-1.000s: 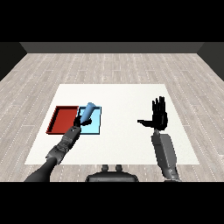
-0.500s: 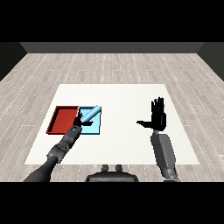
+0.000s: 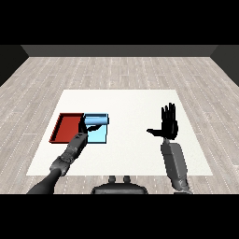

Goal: Pick the blue can and put it in the blue box

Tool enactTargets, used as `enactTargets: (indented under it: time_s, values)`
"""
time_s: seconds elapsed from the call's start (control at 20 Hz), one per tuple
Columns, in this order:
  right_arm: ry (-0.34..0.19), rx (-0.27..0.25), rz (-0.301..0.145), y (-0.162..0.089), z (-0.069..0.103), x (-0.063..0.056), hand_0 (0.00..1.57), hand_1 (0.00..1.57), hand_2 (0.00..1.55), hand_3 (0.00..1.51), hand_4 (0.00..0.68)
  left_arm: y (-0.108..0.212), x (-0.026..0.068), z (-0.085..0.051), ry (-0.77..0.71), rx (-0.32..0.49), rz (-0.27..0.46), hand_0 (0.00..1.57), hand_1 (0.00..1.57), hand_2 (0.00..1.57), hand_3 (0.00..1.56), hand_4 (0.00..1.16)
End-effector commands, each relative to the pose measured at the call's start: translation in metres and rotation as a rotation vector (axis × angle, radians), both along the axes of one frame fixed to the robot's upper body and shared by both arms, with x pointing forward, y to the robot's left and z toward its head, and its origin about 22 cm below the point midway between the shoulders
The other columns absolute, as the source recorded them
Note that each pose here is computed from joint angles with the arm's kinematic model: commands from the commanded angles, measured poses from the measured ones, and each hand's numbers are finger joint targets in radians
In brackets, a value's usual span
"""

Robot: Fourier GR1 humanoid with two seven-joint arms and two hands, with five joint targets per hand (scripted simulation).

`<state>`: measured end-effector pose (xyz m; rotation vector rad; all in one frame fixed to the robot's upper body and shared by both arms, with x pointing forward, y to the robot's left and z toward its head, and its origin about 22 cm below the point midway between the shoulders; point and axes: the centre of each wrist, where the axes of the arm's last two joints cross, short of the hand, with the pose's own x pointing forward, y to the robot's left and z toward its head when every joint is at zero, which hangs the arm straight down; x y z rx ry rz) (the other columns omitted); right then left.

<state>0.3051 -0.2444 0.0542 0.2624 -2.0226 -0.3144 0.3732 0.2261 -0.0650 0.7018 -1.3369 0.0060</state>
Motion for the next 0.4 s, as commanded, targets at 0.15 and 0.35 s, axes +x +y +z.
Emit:
enactTargets:
  time_s: [0.15, 0.35]
  values:
    - [-0.003, -0.032, 0.028, 0.0, 0.007, -0.005, 0.0, 0.0, 0.0, 0.0, 0.0, -0.027, 0.0211, 0.043, -0.454, -0.218, -0.31, 0.0, 0.0, 0.0, 0.0, 0.0]
    - [0.067, -0.087, 0.056, -0.008, -0.022, -0.023, 0.0, 0.0, 0.0, 0.0, 0.0, -0.026, 0.0067, 0.041, -0.571, -0.29, -0.441, 0.0, 0.0, 0.0, 0.0, 0.0]
